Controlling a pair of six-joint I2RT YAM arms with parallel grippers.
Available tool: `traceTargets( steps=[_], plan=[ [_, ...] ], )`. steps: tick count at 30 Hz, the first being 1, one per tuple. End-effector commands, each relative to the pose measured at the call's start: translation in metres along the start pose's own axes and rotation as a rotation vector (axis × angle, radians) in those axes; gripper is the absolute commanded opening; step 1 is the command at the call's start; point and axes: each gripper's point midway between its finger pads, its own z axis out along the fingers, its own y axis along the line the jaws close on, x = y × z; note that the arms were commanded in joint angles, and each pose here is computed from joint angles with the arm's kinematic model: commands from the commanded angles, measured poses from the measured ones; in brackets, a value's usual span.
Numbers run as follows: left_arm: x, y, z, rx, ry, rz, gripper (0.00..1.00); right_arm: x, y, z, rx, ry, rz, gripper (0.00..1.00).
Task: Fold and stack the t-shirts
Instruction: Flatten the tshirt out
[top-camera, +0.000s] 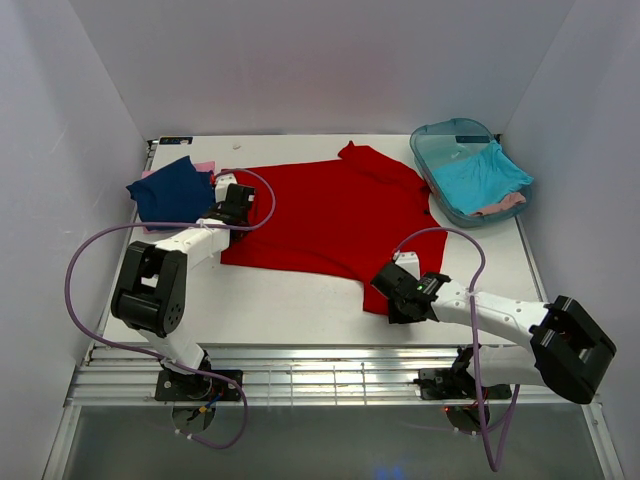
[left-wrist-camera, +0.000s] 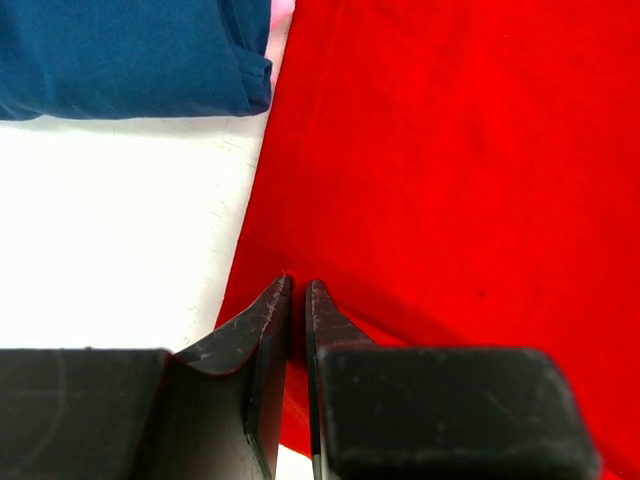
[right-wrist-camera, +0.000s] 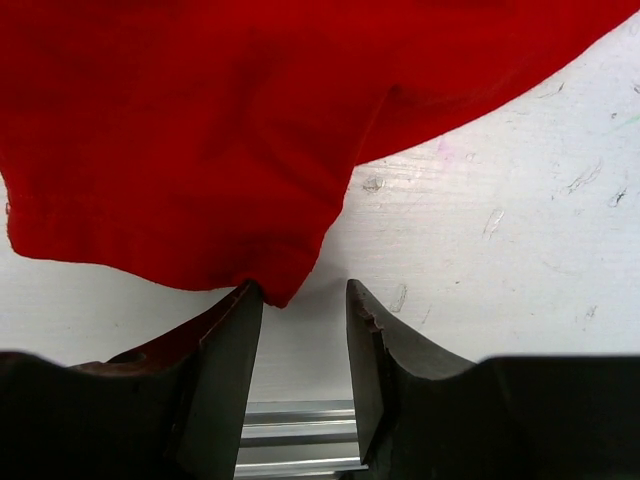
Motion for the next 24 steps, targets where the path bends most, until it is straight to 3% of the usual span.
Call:
traceTargets(
  steps=[1, 4, 11, 16, 20, 24],
  plan=[
    [-0.015, 0.007, -0.011, -0.011, -0.047, -0.03, 0.22, -0.012, 0.007, -0.004, -0.027, -0.051, 0.041, 0.45],
    [-0.015, 0.006, -0.011, -0.011, -0.045, -0.031, 0.22, -0.014, 0.008, -0.005, -0.042, -0.066, 0.049, 0.45],
    [-0.012, 0.007, -0.009, -0.016, -0.041, -0.027, 0.22, -0.011, 0.01, 0.003, -0.064, -0.085, 0.035, 0.08],
    [-0.016, 0.008, -0.012, -0.017, -0.054, -0.032, 0.2, -0.022, -0.002, -0.019, -0.012, -0.091, 0.02, 0.08],
    [-0.022, 0.009, -0.018, -0.008, -0.07, -0.048, 0.19, -0.065, -0.008, -0.066, -0.017, -0.211, 0.032, 0.08],
    [-0.018, 0.007, -0.015, -0.003, -0.057, -0.048, 0.18, -0.092, 0.01, -0.076, -0.111, -0.325, -0.03, 0.08]
  ],
)
